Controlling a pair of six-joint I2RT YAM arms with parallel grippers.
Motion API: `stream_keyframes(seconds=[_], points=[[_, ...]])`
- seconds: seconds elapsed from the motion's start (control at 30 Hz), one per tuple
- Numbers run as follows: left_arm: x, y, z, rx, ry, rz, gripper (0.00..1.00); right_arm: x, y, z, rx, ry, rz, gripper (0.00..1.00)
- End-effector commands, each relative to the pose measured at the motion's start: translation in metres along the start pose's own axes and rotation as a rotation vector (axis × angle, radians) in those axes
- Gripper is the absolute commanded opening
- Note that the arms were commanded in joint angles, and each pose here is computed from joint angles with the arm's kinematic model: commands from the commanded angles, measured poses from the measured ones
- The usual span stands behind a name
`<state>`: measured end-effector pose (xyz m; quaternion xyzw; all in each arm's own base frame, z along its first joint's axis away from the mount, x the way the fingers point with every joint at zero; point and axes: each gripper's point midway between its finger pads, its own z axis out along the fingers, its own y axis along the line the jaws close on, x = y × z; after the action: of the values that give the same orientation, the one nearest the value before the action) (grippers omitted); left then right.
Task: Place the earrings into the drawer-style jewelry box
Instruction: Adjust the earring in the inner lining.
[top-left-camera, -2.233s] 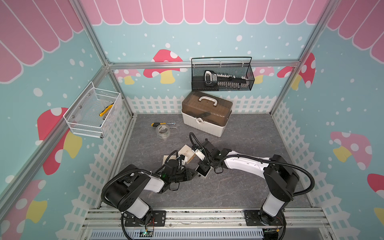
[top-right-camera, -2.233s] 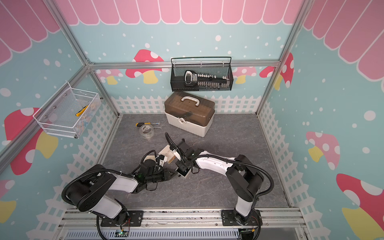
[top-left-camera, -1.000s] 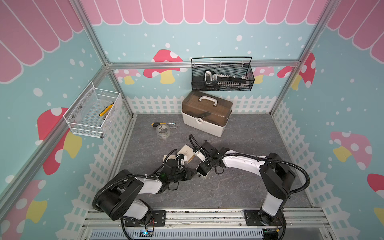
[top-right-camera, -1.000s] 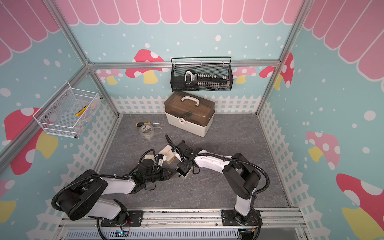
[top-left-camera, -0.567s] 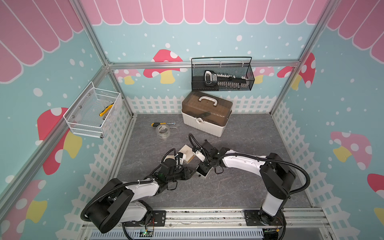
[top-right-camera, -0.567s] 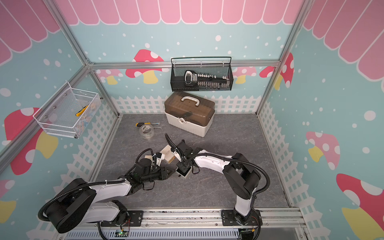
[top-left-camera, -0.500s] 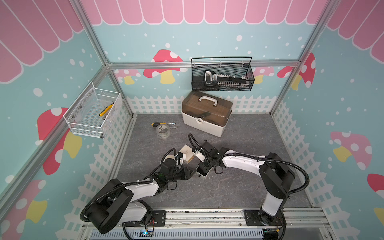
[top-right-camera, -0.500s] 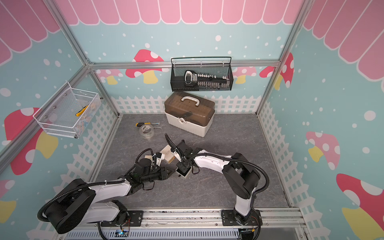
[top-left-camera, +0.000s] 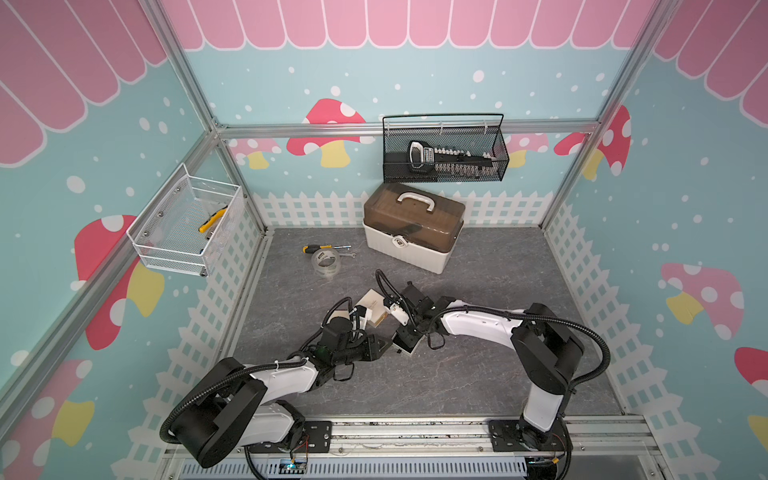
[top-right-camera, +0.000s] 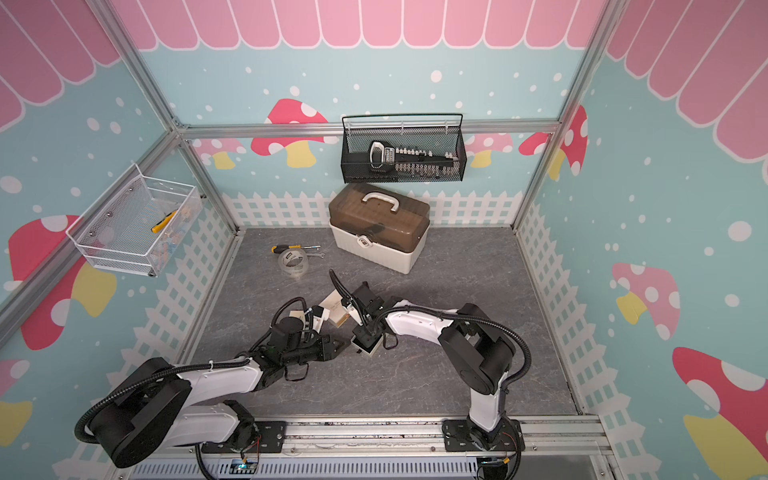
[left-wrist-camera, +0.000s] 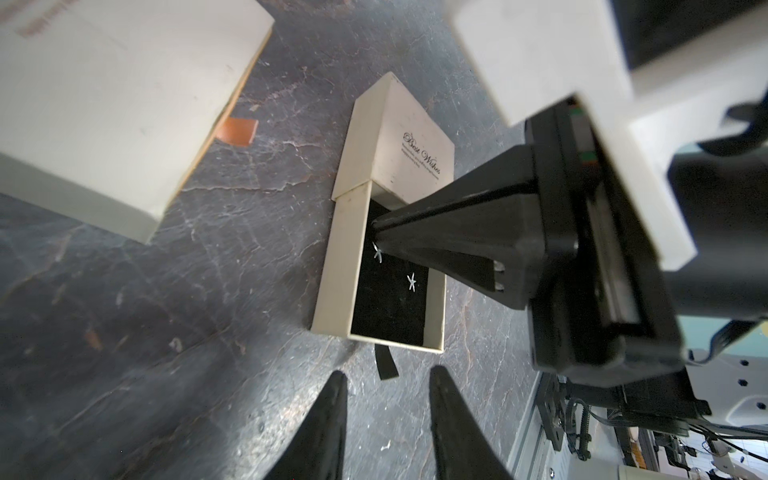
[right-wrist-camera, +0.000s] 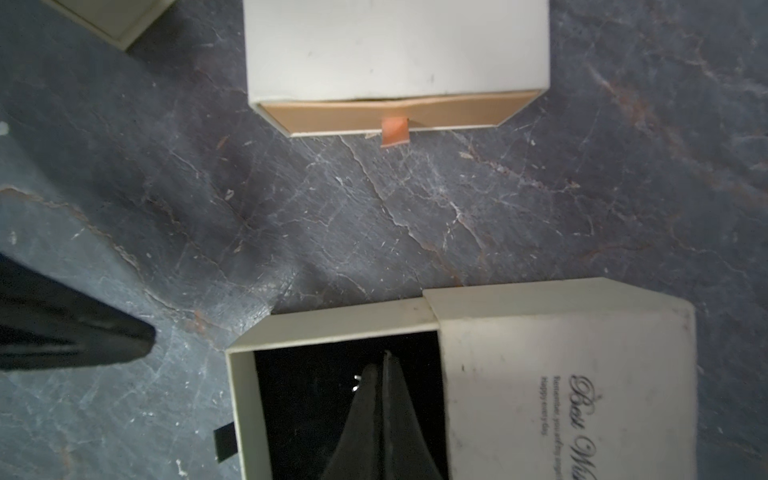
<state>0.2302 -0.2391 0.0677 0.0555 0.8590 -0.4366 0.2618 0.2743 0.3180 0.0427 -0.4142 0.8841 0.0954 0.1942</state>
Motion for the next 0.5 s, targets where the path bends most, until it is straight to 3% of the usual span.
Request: stream_keyframes(seconds=[0.0,0.17,0.3,0.47], points=[[-0.009,-0.006,0.001,0.007,-0.016,0.031,0.35,-0.004,-0.001,0.003,0.003,-0.001,0.007,0.00],[-0.010,-0.004,0.000,-0.001,-0.022,0.030,0.35,-0.006,-0.003,-0.001,0.015,-0.010,0.005,0.00],[-0.016,-0.006,-0.001,-0.010,-0.036,0.039,0.35,-0.019,-0.004,-0.021,0.019,-0.084,-0.001,0.00],[-0.025,-0.007,-0.002,-0.046,-0.040,0.075,0.37,-0.020,-0.021,-0.047,0.115,-0.150,0.041,0.04]])
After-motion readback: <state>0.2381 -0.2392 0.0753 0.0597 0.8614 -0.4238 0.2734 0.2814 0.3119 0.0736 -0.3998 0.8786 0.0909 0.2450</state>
